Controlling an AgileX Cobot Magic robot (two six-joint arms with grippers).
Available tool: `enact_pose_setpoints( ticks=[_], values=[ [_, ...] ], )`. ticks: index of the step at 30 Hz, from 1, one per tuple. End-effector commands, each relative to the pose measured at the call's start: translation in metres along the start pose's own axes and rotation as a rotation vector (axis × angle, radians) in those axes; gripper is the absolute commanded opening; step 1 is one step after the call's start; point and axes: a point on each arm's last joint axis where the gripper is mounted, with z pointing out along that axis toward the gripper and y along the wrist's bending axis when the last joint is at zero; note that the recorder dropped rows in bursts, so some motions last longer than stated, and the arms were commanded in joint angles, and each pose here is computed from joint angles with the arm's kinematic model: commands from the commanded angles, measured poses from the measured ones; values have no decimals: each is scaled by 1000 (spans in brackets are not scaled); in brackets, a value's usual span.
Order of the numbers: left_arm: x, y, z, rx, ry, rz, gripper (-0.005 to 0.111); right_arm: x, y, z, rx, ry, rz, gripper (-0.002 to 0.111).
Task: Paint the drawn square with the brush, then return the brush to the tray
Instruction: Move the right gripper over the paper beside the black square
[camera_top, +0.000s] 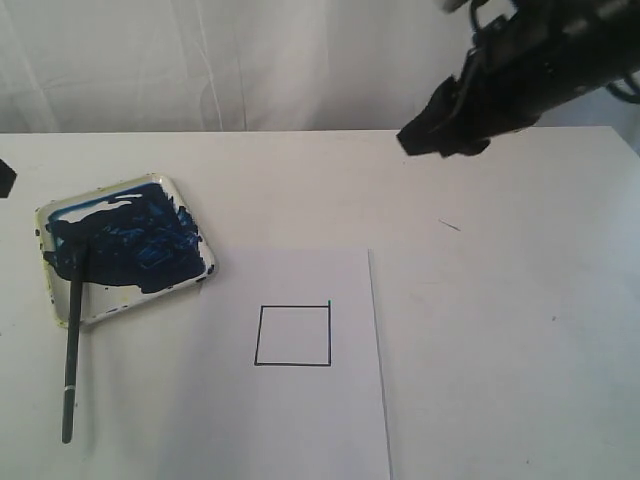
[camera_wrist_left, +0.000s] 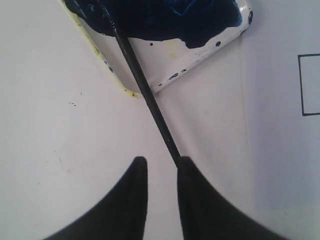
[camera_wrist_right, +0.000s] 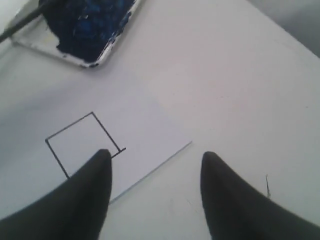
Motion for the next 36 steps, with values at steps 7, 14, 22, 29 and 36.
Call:
enact_pose_setpoints(
  ticks=[7,14,22,29,36],
  values=[
    [-9,-4,12,45,-10,-28,28,18,11,65,-232,144,-365,51],
    [-9,-4,12,43,-10,-27,28,32,5,96,-254,162,-374,51],
    [-9,-4,12,43,-5,-24,28,46,0,133,-308,114,-430,51],
    [-9,-4,12,44,-1,-24,28,57,-15,159,-189,127,-444,51],
    [-9,-4,12,44,-1,-24,28,56,-19,172,-144,43,-346,51]
  ],
)
